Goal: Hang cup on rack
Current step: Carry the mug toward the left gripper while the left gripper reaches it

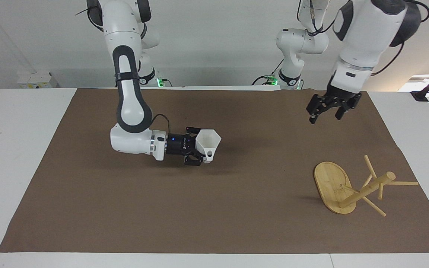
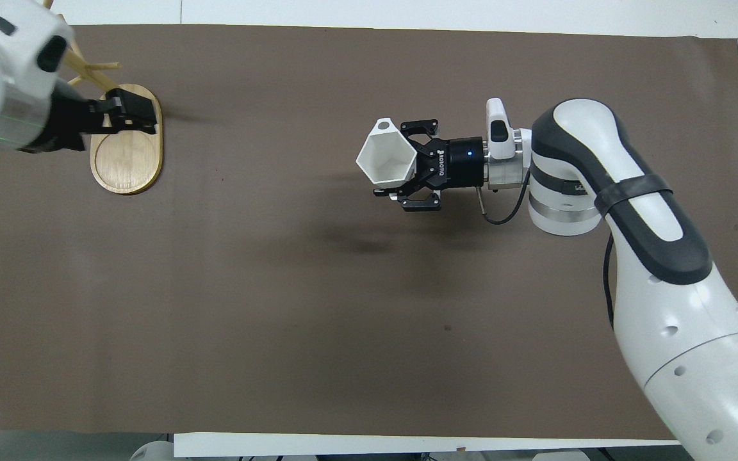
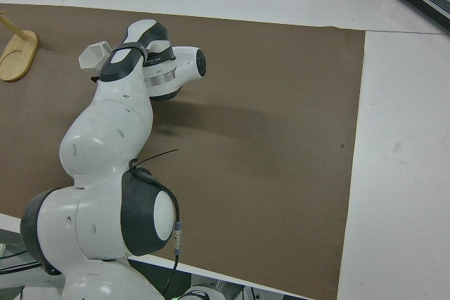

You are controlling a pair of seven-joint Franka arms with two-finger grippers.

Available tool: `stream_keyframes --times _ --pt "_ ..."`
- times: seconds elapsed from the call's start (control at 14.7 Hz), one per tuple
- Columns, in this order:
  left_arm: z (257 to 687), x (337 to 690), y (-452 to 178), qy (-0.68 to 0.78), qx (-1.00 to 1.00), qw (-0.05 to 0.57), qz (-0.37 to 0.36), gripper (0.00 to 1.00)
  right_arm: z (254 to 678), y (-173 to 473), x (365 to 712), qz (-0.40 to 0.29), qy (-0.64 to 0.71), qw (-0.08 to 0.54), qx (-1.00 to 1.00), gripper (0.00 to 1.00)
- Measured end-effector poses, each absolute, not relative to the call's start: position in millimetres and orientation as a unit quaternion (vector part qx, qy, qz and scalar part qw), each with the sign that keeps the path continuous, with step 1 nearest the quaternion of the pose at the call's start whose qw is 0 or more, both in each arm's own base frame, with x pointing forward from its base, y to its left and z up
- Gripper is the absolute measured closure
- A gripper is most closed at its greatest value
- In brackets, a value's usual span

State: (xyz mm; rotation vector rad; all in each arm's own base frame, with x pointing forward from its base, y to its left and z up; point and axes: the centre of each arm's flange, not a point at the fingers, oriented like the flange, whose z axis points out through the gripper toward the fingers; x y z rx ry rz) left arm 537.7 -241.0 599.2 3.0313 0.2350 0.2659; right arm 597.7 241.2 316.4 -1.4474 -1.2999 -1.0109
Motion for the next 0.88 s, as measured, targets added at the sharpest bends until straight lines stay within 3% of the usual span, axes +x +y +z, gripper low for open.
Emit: stream_keyframes --times 0.34,0.68,0.75,0.88 --pt "550 501 -364 0.111 0.987 0.087 0.083 0.0 334 276 592 -0.41 -0.531 0.419 -0.612 0.22" --pt "504 498 -404 0.122 0.986 0.099 0.058 0.03 338 287 587 -0.407 -0.531 0.412 -0.619 0.22" --pt "496 499 -406 0.122 0.987 0.095 0.053 0.09 338 286 588 -0.407 -0.531 0.412 -0.619 0.22" --pt "485 500 -407 0.123 0.987 0.09 0.048 0.35 338 285 588 -0.407 -0.53 0.411 -0.62 0.22"
